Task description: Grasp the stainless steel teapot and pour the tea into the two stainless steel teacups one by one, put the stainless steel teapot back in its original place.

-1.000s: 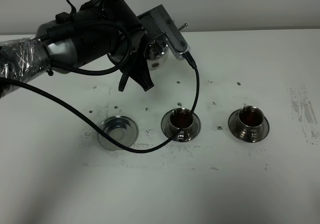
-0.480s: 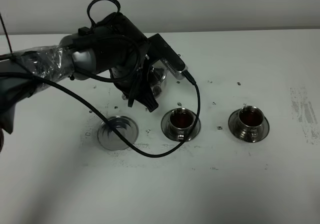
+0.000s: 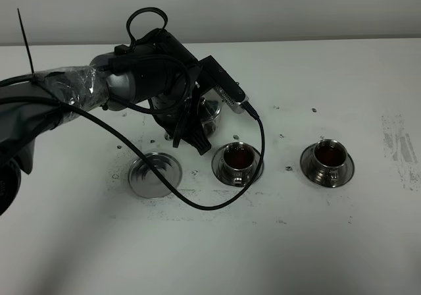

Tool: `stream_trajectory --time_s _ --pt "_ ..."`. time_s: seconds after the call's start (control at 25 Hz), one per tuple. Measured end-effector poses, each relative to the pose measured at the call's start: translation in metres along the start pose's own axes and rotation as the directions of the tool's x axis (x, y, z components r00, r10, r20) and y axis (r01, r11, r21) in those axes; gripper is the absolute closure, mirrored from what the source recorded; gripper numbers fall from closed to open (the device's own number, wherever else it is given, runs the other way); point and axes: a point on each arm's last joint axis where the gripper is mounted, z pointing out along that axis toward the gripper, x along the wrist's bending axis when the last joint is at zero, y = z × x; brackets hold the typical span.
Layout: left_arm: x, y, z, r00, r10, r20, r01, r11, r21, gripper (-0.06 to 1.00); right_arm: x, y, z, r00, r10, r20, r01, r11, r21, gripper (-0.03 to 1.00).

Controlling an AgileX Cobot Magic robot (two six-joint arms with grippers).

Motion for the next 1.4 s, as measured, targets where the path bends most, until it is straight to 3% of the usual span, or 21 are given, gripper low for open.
stream_trajectory --time_s 0.24,0.64,1.04,1.4 --pt "0.001 0.0 -0.002 1.0 -0.001 -0.001 0.001 1.0 -0.001 0.77 0.0 0.0 0.0 1.0 0.0 0.0 0.0 1.0 0.0 0.45" --pt "0.012 -0.008 -0.043 0.998 -0.057 -0.02 0.056 0.998 -0.027 0.77 0.0 0.0 0.0 1.0 0.0 0.0 0.0 1.0 0.0 0.45" --pt "0.008 -0.058 -0.049 0.991 -0.131 0.033 0.132 0.99 -0.043 0.77 0.0 0.0 0.0 1.0 0.0 0.0 0.0 1.0 0.0 0.45" --pt "-0.009 -0.089 -0.035 0.984 -0.161 0.08 0.159 0.987 0.035 0.77 0.0 0.0 0.0 1.0 0.0 0.0 0.0 1.0 0.0 0.45"
